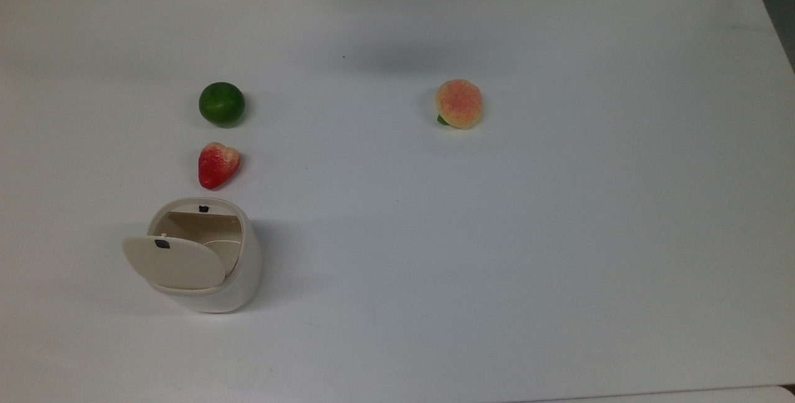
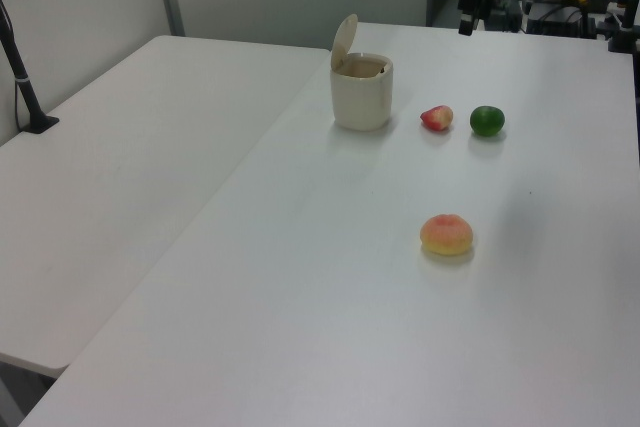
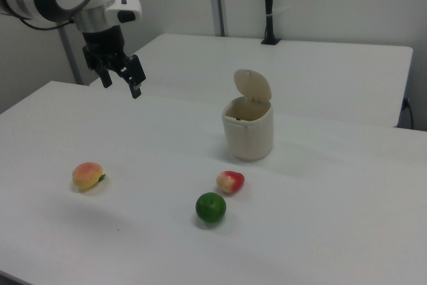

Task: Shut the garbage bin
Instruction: 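Move the gripper from rest toward the cream bin's open lid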

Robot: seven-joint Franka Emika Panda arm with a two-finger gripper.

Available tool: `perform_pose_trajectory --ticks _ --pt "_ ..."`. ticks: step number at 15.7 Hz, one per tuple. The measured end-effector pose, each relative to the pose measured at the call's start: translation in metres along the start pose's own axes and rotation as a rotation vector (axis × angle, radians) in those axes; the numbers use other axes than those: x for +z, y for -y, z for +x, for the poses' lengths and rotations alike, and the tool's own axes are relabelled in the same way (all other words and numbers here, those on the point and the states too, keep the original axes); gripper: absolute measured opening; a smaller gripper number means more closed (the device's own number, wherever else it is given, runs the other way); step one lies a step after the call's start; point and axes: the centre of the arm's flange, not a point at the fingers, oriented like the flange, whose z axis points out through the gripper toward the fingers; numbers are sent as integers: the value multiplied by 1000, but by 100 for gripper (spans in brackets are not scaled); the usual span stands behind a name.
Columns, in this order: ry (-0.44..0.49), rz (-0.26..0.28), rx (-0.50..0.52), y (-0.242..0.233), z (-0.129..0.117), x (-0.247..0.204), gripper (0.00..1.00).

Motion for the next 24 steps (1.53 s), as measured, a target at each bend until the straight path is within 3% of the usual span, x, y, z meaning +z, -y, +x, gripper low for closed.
perform_pose_trajectory --ticks 9,12,13,17,21,24 --pt "0 0 0 0 0 0 100" --pt "2 0 -4 0 1 1 94" --pt "3 0 -10 0 1 2 88" --pt "-11 2 -27 0 2 1 41" --pt "-73 28 -20 1 11 -1 2" --pt "-125 61 -3 0 18 -3 1"
